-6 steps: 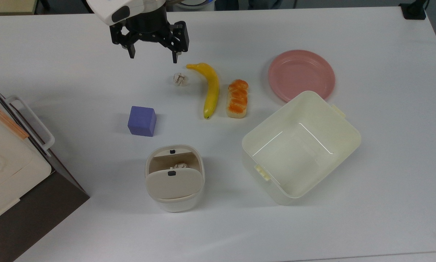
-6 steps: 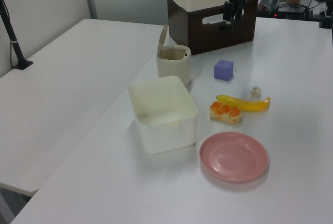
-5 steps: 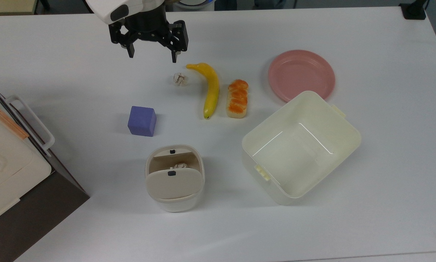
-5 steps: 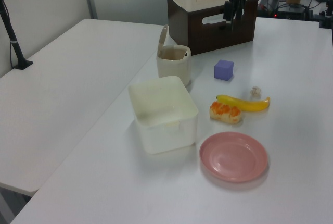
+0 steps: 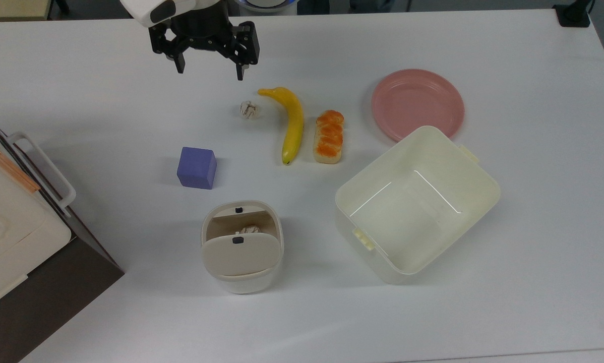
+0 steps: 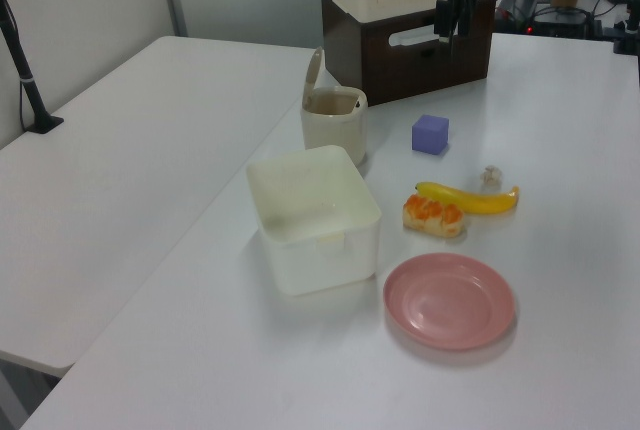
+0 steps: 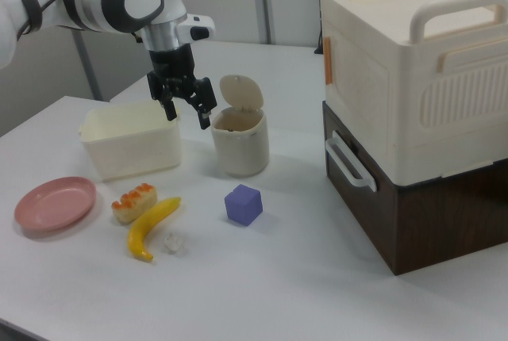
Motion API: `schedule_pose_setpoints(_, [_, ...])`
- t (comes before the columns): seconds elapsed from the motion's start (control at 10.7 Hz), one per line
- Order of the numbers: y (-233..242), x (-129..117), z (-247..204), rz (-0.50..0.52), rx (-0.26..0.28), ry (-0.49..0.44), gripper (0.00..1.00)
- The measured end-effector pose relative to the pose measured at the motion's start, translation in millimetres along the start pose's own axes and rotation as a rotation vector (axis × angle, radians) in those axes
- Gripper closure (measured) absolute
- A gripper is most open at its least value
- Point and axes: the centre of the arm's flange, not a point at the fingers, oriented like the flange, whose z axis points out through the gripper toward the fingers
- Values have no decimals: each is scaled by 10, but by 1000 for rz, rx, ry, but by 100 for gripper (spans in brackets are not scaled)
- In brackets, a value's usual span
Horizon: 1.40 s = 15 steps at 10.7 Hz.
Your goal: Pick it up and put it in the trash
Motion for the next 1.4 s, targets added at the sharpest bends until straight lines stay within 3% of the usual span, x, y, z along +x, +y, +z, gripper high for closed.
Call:
schedule_pose_setpoints(0.75, [-57,-18,98,-16,0,-23,0])
schedule_pose_setpoints(1.22, [-345,-227,901,-108,-7,-199,0])
schedule_pose_setpoints(1.4, [-366,-248,1365,-124,-11,-220,0])
